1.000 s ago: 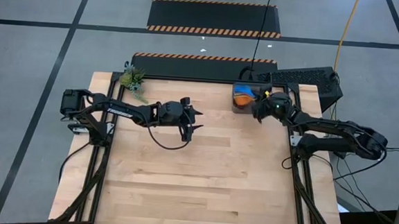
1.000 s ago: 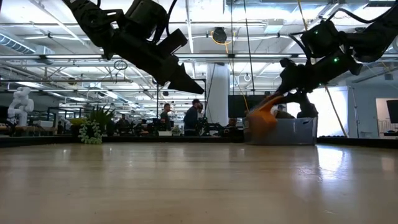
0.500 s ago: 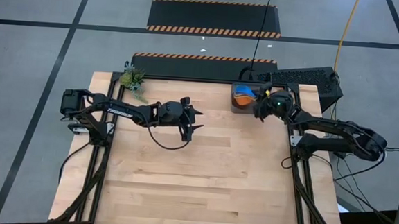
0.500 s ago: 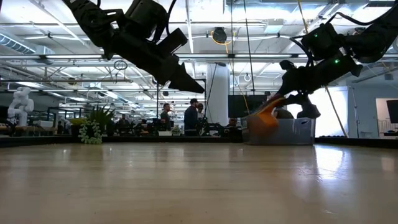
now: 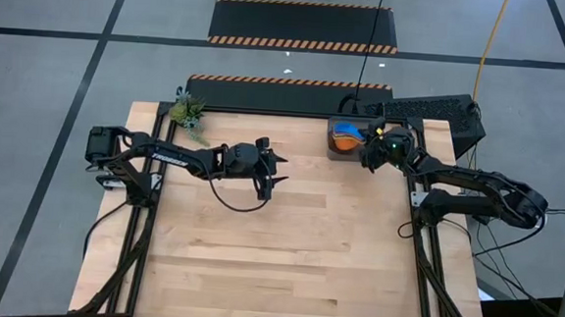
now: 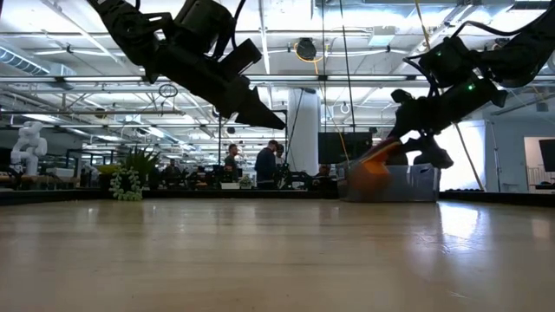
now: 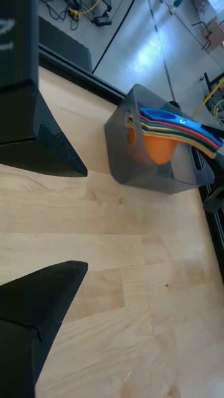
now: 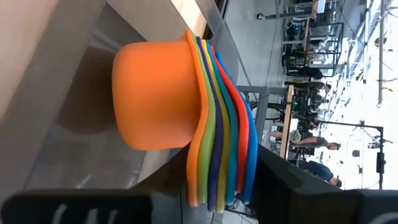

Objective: Nest measuring cups in basket
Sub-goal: Put the stack of measuring cups into the black bin

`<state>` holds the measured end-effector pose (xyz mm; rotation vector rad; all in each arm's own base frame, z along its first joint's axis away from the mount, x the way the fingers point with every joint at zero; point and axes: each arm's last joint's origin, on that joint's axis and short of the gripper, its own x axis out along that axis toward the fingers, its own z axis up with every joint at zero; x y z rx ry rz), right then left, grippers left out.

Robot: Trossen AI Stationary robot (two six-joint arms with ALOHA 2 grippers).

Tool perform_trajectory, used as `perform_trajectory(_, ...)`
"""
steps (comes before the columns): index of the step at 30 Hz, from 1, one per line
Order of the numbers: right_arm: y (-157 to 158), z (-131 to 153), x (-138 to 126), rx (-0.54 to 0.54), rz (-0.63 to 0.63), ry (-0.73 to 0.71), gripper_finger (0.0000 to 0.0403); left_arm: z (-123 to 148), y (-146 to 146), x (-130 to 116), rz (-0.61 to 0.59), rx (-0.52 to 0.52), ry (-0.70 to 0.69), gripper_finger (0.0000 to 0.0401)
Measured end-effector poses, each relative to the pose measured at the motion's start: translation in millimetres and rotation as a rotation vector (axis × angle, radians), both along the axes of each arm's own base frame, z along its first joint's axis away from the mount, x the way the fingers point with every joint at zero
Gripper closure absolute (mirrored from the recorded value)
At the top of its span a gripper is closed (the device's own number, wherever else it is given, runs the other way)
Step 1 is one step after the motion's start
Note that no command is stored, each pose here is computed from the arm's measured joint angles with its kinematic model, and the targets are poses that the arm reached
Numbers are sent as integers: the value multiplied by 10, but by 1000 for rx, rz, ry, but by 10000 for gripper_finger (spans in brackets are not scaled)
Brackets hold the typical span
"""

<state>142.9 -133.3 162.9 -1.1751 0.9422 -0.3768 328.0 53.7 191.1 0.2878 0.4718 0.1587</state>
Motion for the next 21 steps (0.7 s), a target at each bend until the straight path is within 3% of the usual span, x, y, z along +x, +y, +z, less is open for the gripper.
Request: perform_trajectory(21, 21, -44, -8, 138, -44, -86, 214, -2, 4, -1, 4, -6, 1, 167)
